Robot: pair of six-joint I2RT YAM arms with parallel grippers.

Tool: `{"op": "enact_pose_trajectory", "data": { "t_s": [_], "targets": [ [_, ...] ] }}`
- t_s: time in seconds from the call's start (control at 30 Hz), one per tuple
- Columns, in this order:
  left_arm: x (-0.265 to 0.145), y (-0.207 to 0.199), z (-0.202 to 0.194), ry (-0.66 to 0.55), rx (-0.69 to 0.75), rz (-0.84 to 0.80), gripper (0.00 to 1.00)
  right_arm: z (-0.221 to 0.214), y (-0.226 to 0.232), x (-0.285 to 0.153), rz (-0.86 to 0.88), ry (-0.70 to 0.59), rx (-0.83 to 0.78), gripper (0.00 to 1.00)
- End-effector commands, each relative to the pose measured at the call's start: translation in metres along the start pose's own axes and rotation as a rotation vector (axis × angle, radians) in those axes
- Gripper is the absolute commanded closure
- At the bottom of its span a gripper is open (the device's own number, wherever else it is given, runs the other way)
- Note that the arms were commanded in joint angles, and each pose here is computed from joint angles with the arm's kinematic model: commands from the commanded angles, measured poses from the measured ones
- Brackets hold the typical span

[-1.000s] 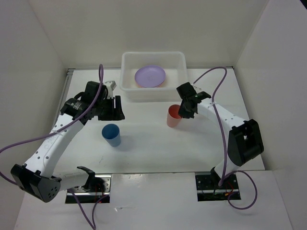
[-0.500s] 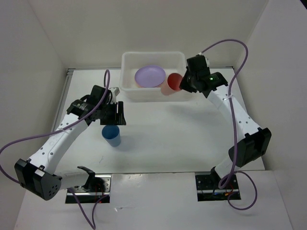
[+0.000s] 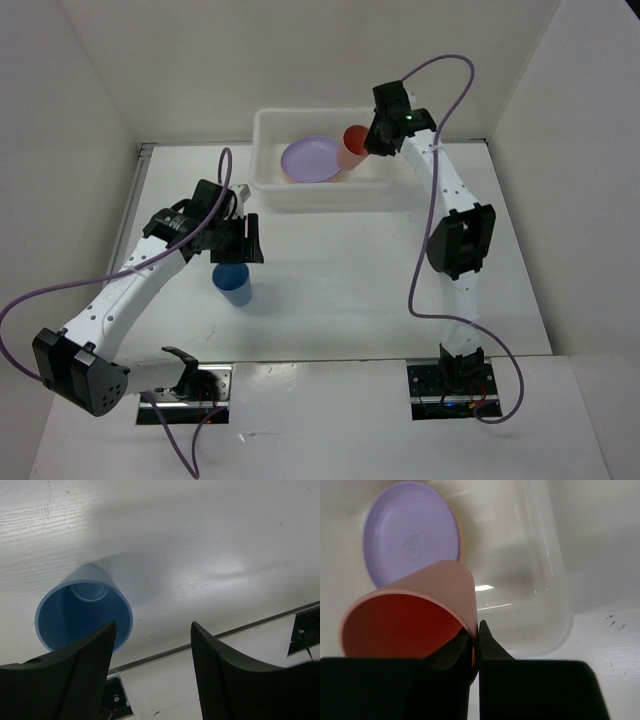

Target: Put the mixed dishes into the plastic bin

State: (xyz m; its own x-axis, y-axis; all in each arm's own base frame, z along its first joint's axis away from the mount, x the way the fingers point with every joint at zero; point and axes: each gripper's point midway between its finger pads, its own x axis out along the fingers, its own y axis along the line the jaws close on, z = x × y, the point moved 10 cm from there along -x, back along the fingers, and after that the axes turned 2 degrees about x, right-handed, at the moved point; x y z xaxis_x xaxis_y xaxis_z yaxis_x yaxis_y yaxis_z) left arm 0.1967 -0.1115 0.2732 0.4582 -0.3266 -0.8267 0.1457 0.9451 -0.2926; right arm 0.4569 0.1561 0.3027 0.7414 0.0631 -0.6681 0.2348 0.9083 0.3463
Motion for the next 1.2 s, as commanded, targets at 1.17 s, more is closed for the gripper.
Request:
{"op": "enact_pose_trajectory", "data": {
  "t_s": [1.17],
  "targets": [
    [0.02, 0.006, -0.01, 0.055, -0.007, 0.06, 0.31, -0.037, -0.012, 0.069, -0.255, 0.168, -0.172, 0.79]
  ]
}}
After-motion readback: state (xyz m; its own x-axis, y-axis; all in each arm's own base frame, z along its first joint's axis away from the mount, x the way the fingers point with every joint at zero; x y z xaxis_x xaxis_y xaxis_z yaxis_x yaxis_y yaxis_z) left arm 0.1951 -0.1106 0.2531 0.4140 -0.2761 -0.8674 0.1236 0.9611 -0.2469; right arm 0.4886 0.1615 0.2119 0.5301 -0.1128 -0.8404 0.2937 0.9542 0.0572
